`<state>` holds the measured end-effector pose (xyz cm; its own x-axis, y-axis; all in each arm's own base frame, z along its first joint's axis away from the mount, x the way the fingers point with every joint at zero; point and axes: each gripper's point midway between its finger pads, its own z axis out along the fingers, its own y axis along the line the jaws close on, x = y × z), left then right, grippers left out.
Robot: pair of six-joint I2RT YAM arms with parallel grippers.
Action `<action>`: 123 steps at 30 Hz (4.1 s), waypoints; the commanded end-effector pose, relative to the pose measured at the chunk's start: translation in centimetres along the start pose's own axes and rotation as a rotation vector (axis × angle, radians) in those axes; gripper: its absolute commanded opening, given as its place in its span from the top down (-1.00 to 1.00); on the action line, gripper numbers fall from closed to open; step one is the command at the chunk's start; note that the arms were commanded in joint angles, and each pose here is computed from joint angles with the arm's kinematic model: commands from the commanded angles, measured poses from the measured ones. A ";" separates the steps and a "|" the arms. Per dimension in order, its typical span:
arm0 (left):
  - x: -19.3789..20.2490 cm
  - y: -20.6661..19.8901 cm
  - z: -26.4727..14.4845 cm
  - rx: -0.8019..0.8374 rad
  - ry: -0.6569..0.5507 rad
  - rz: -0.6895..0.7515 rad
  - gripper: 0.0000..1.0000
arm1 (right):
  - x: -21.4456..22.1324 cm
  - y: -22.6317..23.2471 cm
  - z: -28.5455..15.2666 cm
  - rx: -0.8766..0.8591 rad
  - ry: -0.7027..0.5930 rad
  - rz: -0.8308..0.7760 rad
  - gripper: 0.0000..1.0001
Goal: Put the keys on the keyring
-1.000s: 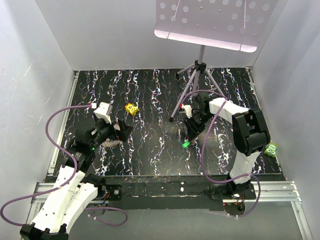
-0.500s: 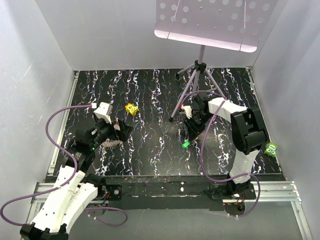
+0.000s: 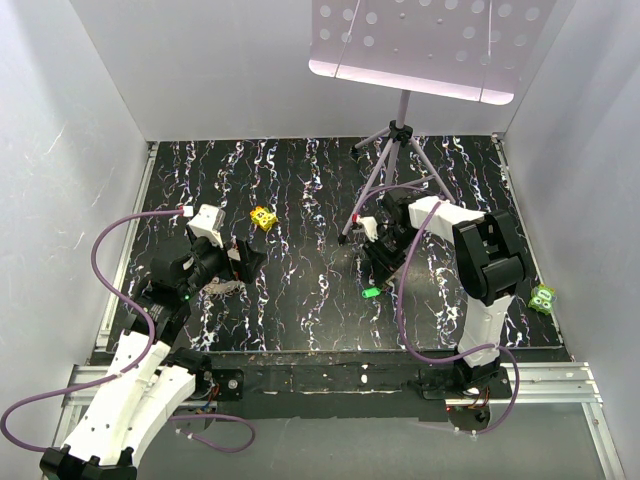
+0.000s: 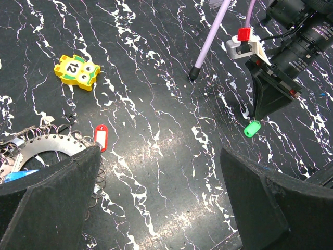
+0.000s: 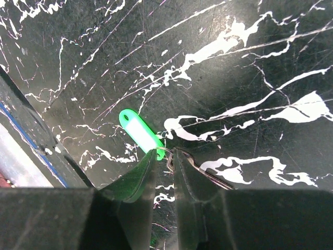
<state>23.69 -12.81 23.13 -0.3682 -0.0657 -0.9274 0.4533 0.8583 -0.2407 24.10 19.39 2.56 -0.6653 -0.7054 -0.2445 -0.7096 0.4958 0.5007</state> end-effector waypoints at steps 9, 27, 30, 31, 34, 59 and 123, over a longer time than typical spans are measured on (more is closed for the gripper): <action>-1.5 -0.4 -0.3 0.012 -0.034 0.018 -0.99 | -1.3 0.8 -1.4 0.009 -0.032 -0.050 0.24; -1.3 -0.5 -0.1 0.018 -0.027 0.015 -0.99 | -3.0 4.9 -5.4 -0.097 -0.212 -0.622 -0.09; -1.2 -0.4 -0.1 0.011 -0.023 0.015 -0.99 | -1.7 5.4 -5.1 -0.137 -0.203 -0.875 -0.58; -1.1 -0.4 -0.1 0.011 -0.022 0.015 -0.99 | -1.6 4.8 -4.7 -0.143 -0.169 -0.877 -0.60; -1.2 -0.3 0.0 0.010 -0.022 0.015 -0.99 | -1.8 3.1 -4.1 -0.132 -0.097 -0.861 -0.56; -1.2 -0.4 -0.1 0.015 -0.024 0.017 -0.99 | -0.3 0.5 0.2 -0.127 0.094 -0.893 -0.06; -1.5 -3.8 -0.6 0.208 -0.044 0.036 -0.99 | 0.4 7.1 -4.9 -0.114 -0.131 -0.777 0.97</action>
<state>23.51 -13.41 22.87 -0.3849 -0.0577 -0.9211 0.4795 0.8403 -0.2530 21.68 19.12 6.73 0.0509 -0.8235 -0.5650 -0.9530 -0.2093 0.2192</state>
